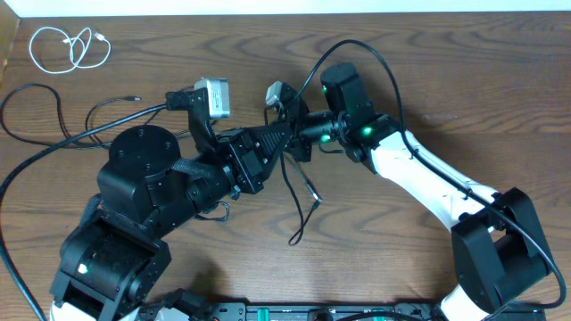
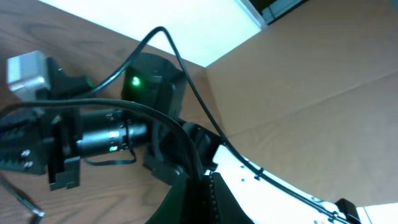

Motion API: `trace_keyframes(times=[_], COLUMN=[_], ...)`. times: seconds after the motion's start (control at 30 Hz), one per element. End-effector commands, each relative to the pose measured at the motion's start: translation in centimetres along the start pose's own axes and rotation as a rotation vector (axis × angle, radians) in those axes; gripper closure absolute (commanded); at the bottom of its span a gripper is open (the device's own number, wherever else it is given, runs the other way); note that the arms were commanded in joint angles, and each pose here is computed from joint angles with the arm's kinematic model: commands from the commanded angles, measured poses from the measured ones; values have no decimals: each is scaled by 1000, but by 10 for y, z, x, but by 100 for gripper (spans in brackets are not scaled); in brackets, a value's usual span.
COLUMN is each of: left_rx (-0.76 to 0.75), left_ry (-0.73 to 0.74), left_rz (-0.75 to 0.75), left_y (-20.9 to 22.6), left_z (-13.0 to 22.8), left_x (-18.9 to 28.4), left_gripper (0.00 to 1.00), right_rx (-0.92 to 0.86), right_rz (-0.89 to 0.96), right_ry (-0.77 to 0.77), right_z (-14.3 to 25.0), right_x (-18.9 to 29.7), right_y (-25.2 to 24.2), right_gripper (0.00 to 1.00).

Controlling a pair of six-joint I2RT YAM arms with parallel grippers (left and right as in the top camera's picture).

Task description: Untangle cables

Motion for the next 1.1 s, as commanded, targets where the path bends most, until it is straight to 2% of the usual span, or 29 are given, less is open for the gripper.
trace_keyframes(times=[0.0,0.13,0.5,0.83,1.07], left_rx=[0,8,-4,12,10], left_ry=[-51,-141,-312,-350,-379], left_rz=[-101,-276,-521,-531,-581], left_y=[12,33,59,59,64], left_z=[-4,-12,-28,-32,-34], left_x=[2,7,22,23,27], left_gripper=[92,93,93,92,92], right_rx=[-140,-226,-391,-384,-394], right_rz=[18,42,56,5,-10], right_ry=[-11,7,154,214,193], right_z=[-2,2,38,45,38], right_x=[6,19,26,5,-6], right_y=[-8,-12,-8,14,21], right_gripper=[99,99,99,99,99])
Point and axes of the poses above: each gripper's point midway between its finger pads, its own x axis back along the fingers, its own y axis along the line the jaws close on, z = x × y, the point moved 6 cm from there along x, back along the fingers, and after that the axes turned 7 degrees about -x, right-handed, at the moved point
